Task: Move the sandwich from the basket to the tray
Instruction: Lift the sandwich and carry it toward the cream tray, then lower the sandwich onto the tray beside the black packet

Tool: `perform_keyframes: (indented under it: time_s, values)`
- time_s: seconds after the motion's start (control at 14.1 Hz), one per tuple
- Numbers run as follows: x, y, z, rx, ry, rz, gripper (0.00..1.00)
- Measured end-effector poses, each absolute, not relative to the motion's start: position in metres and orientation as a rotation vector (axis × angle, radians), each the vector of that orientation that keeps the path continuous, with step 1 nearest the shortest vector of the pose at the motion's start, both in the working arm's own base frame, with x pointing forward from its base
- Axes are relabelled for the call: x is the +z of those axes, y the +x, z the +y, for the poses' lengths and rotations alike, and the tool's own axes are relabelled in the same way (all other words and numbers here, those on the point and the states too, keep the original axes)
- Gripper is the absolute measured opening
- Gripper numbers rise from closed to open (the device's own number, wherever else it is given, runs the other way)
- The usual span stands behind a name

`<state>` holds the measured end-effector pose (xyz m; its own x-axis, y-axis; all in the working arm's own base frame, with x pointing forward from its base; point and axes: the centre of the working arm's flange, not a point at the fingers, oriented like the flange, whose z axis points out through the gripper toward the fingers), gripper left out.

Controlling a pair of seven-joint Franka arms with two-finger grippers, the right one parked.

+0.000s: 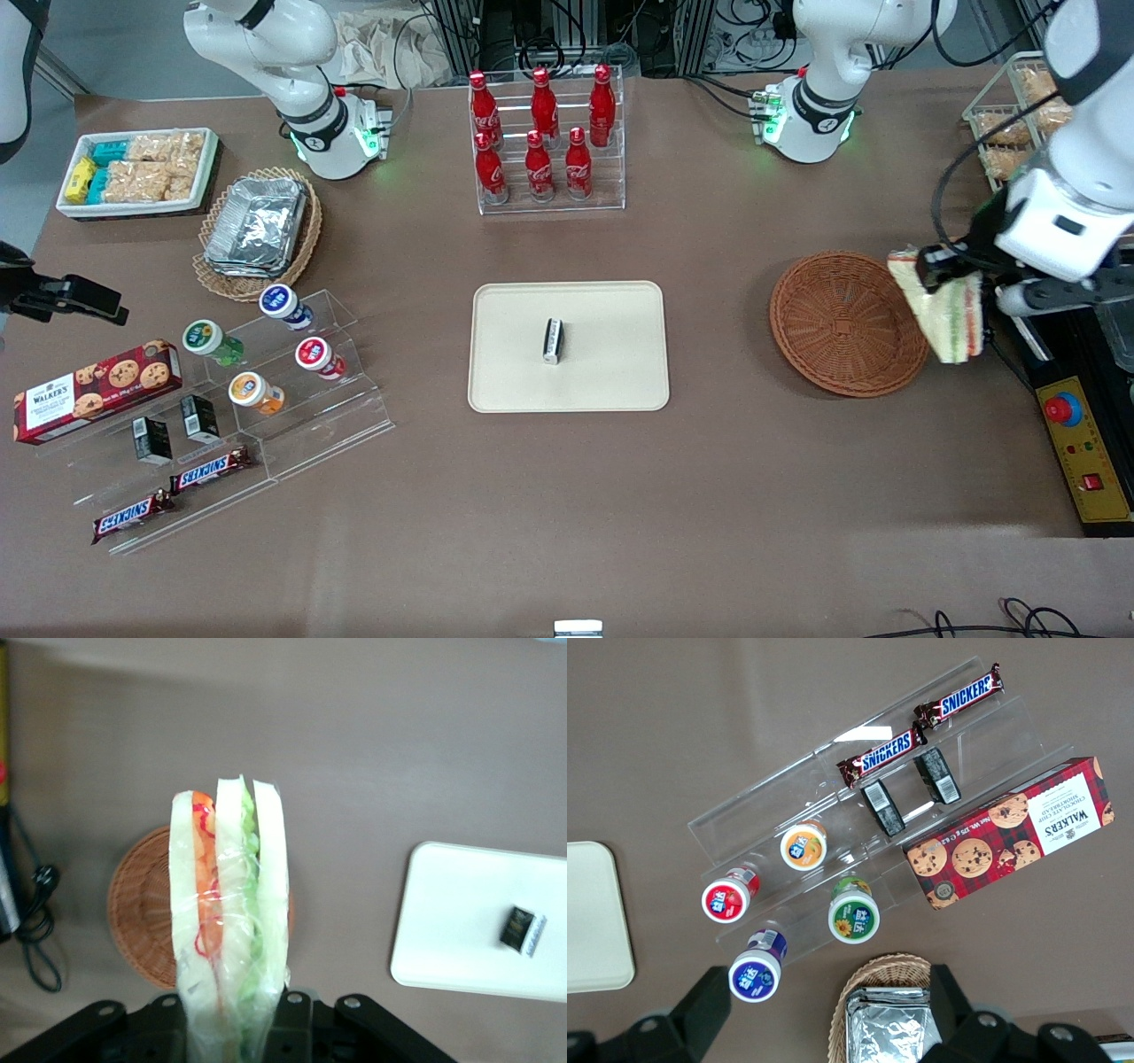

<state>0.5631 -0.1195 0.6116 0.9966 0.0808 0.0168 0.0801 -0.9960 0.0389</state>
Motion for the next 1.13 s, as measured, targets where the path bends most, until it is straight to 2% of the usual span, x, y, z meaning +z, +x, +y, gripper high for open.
perform_keyframes:
  time_s: [0.21,0.5,0.85,0.99,1.13]
  values:
    - [0.591,0.558,-0.193,0.0,3.095,-0.037,0.25]
    - [0.54,0.558,-0.271,-0.022,3.068,-0.028,0.25]
    - [0.407,0.55,-0.354,0.038,3.051,-0.047,0.25]
    - [0.346,0.542,-0.363,0.074,3.054,-0.099,0.25]
    - [0.3,0.528,-0.361,0.07,3.08,-0.138,0.25]
